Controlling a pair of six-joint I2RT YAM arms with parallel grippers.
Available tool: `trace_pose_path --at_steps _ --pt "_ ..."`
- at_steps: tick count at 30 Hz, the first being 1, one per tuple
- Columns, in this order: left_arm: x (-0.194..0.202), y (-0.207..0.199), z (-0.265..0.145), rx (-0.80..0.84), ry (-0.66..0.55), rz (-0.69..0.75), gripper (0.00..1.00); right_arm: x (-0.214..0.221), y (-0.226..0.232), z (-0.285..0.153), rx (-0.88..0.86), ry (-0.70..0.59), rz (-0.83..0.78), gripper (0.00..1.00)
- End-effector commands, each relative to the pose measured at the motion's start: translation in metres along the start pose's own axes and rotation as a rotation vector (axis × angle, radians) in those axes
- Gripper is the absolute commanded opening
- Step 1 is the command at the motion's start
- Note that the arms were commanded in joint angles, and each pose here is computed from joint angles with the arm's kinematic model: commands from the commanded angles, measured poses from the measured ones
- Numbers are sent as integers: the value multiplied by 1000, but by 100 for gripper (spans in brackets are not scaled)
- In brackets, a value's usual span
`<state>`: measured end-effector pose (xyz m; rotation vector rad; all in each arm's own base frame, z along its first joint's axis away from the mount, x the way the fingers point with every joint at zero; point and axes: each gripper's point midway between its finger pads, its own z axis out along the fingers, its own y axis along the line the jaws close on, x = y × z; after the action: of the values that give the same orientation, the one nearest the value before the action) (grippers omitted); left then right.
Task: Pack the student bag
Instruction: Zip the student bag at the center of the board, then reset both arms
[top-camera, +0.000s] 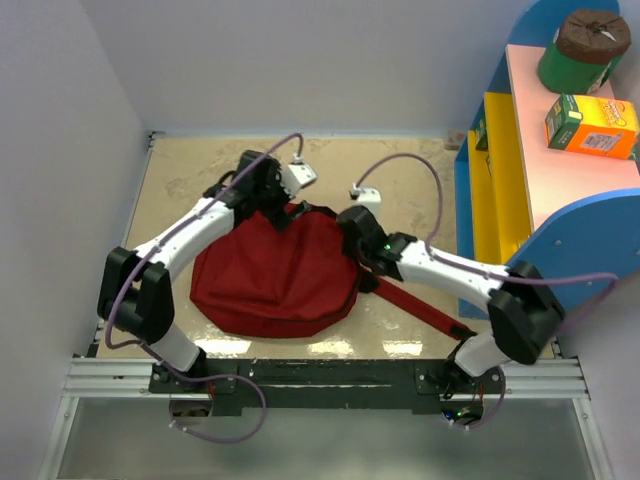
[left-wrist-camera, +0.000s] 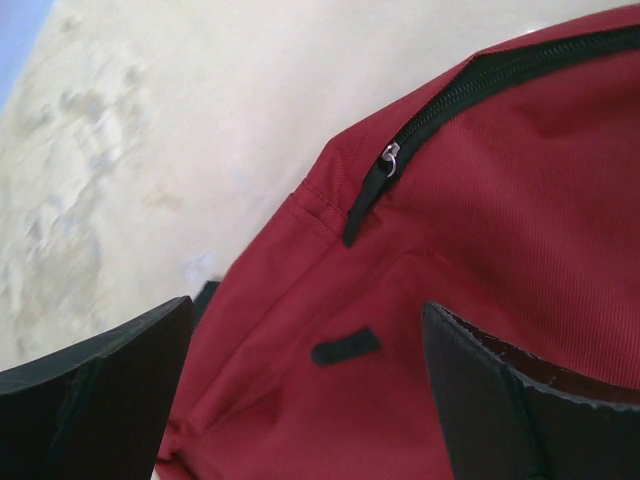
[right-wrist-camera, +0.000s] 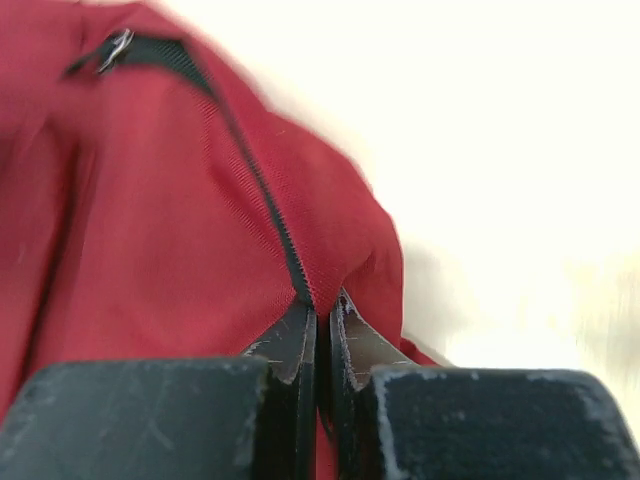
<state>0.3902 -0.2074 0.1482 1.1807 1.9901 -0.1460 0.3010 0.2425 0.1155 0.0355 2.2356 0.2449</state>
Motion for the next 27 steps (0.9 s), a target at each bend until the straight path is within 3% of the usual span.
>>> trace_pose_path --at_steps 1,6,7,8,9,11,14,21,23,27 --pt "-7 36 -49 -51 -96 -102 100 -96 41 27 -29 -184 -90 0" --pt "-9 55 -80 -86 -148 -112 100 -85 39 56 64 -135 -112 3" --pt "-8 54 -85 -63 -143 -128 100 -82 32 57 97 -130 -110 12" --pt "-10 54 -89 -49 -147 -132 100 -74 18 59 160 -106 -124 31" --pt "-19 56 -97 -44 -165 -134 100 -77 5 59 229 -123 -106 41" --pt "-25 55 -110 -29 -195 -180 100 -78 -9 55 294 -115 -115 58" --pt "-30 48 -124 -13 -214 -181 100 -89 -17 42 338 -126 -120 71" --pt "-28 36 -160 -57 -241 -176 100 -111 21 -14 75 -159 -119 86" --pt "-24 34 -164 -80 -245 -221 100 -109 38 -26 -20 -154 -119 98" --pt "-13 31 -160 -91 -219 -271 100 -112 61 -48 -160 -183 -126 99"
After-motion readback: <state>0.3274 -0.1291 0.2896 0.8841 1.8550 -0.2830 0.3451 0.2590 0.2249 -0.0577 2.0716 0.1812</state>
